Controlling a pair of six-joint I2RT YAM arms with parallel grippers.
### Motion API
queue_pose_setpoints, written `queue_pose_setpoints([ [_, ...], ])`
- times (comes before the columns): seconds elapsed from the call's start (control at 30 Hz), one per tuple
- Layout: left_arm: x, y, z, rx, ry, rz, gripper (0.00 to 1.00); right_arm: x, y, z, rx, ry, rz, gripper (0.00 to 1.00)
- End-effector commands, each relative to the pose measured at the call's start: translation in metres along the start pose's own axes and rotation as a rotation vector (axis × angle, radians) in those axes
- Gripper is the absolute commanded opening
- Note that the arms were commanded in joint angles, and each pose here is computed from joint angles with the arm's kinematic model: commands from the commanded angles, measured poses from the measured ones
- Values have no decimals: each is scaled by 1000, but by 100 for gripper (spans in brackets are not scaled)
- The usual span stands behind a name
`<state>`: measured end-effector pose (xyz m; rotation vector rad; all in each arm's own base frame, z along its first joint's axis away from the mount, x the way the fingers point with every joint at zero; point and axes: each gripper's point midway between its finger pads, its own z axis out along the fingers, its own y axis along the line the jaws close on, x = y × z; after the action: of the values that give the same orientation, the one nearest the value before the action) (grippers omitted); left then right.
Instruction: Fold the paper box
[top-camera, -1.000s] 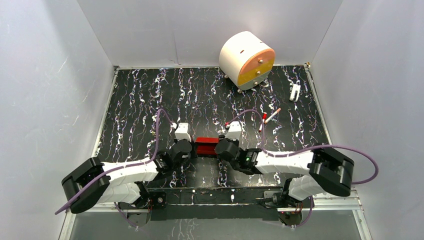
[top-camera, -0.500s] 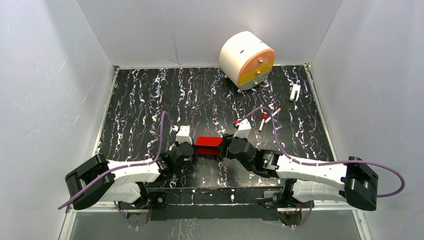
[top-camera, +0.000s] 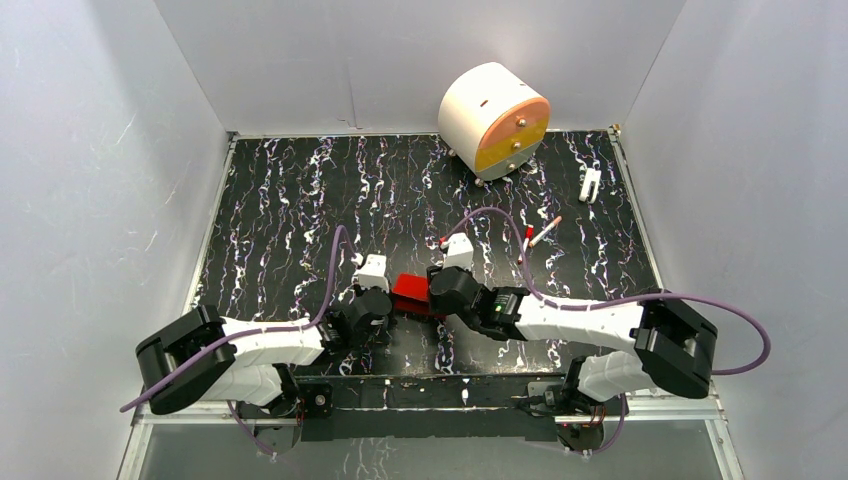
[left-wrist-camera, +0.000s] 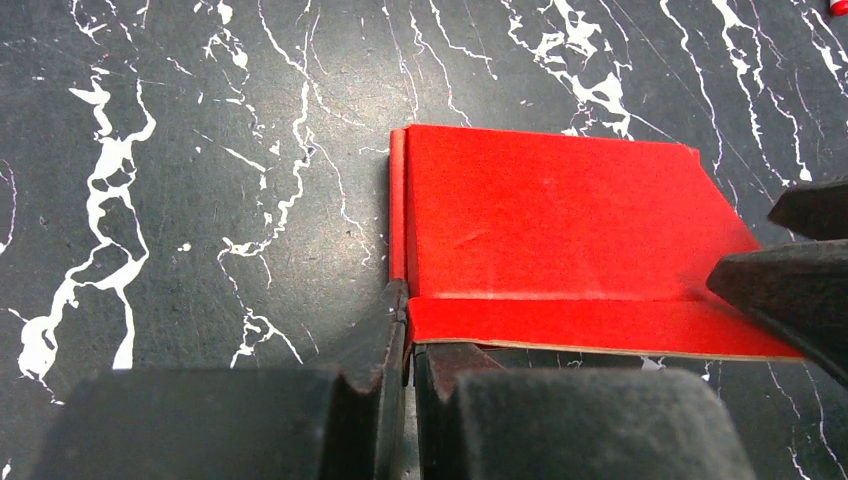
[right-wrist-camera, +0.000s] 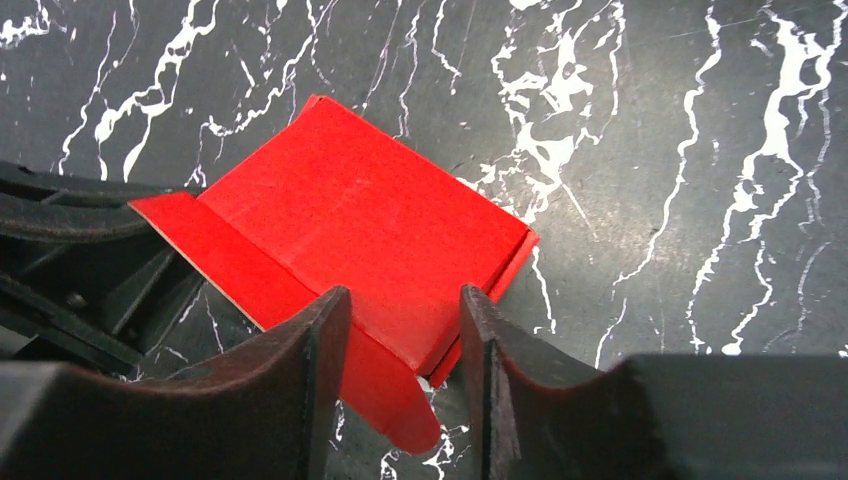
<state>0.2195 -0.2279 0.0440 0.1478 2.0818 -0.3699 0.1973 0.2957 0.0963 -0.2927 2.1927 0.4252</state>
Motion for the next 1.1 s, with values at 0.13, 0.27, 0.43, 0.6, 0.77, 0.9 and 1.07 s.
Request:
queue_pose_setpoints([
  [0.13,11,8,-5,-20,41,51,20,36,-2,8,-40,98,-51,46],
  [0.27,6,6,-12,-3,47,25,33,43,-3,13,-39,103,-51,45],
  [0.43,1,5,-26,11,62,-54,41,54,-7,18,-22,133,-74,45],
  [0.6,-5,4,-44,43,77,-155,56,61,-10,23,-8,153,-106,45],
  [0.77,-31,-6,-49,90,40,-169,71,59,-11,32,-25,161,-171,44],
  [0.9,-46,9,-30,53,95,-203,72,51,-10,40,-48,174,-240,43],
  [1.07,-65,25,1,66,157,-322,71,46,-11,48,-77,199,-288,42],
])
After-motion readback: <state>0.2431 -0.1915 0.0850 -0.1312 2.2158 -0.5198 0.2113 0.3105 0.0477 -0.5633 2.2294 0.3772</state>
